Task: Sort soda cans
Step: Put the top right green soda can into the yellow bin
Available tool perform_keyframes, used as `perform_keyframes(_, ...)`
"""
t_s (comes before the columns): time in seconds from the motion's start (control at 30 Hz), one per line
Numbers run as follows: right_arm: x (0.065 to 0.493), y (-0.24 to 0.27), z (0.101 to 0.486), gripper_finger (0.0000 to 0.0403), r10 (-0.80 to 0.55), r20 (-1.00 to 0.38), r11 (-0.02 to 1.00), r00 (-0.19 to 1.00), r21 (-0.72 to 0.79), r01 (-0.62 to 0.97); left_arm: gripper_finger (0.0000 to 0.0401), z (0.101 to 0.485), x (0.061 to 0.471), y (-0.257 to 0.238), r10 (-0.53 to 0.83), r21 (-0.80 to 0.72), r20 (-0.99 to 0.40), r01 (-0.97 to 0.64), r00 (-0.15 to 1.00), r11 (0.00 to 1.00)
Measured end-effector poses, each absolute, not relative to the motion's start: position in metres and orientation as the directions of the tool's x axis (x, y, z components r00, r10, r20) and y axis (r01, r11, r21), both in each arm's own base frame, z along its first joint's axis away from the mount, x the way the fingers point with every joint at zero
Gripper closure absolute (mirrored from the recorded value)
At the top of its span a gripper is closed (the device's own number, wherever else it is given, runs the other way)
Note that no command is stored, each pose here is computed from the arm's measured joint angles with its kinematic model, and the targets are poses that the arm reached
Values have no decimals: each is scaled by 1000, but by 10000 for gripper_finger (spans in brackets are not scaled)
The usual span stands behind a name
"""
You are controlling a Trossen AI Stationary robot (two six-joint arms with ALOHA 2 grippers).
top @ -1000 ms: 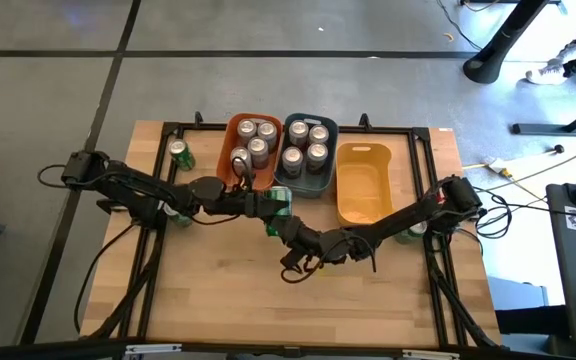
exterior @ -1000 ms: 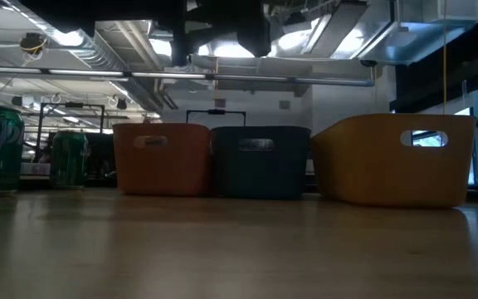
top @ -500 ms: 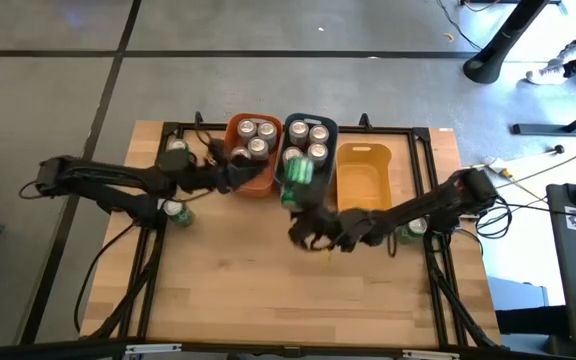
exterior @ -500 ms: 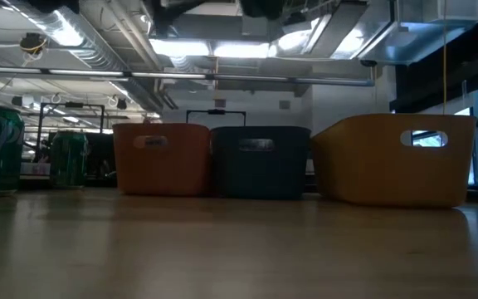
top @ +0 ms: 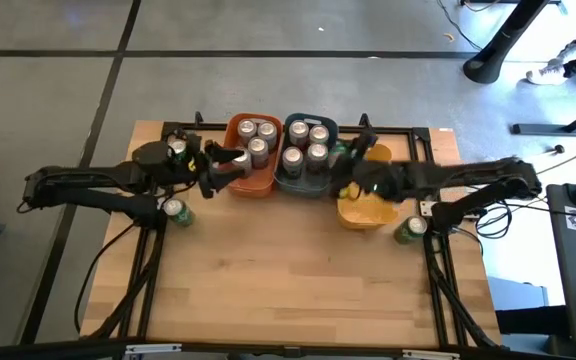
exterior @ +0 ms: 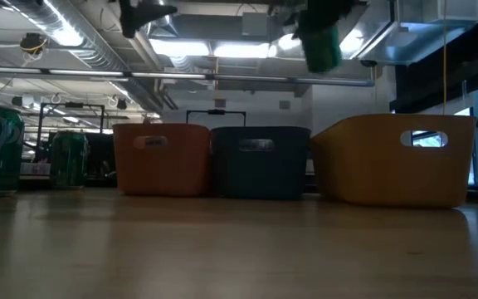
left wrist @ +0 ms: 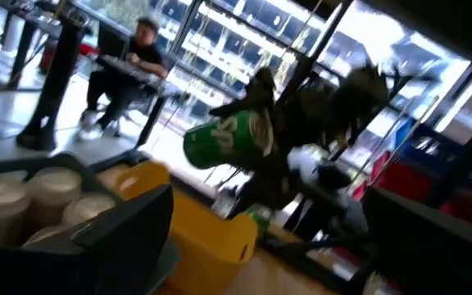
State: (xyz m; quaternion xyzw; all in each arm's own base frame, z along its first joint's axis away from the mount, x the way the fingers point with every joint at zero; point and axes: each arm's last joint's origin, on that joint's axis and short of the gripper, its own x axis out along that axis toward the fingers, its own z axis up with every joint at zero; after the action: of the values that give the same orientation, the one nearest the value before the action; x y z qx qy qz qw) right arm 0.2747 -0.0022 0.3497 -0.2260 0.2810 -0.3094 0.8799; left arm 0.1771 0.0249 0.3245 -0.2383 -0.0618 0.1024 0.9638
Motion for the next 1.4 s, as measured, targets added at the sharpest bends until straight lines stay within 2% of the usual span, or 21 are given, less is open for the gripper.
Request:
perform_keyframes(0.07,262,-18,346,101,-636,-429,763,641,-469,444,15,320,177,25,232,-446,28,-196,972,873)
perform_keyframes(0.17,248,-36,330,101,-612,-483,791,626,-377,482,15,315,178,25,237,-407,-23,-225,971,885)
perform_keyframes(0.37,229,-64,285,102,-587,-461,801,665,-214,559,15,312,181,26,257,-284,-40,-257,966,924)
perform_keyframes(0.47,223,-74,258,102,-604,-463,776,649,-157,610,15,313,181,26,257,-193,-34,-259,966,947)
perform_keyframes(0.67,214,-81,224,102,-664,-408,712,626,-91,696,15,309,181,26,256,-114,-63,-262,965,958)
perform_keyframes(0.93,201,-80,189,102,-731,-294,639,616,21,769,15,309,181,26,256,-86,-55,-260,965,962)
perform_keyframes(1.2,193,-88,166,101,-785,-316,541,532,68,838,15,309,181,26,256,-41,-57,-258,965,965)
perform_keyframes(1.4,198,-92,154,100,-766,-353,544,537,90,834,15,308,182,25,249,-39,-64,-252,966,967)
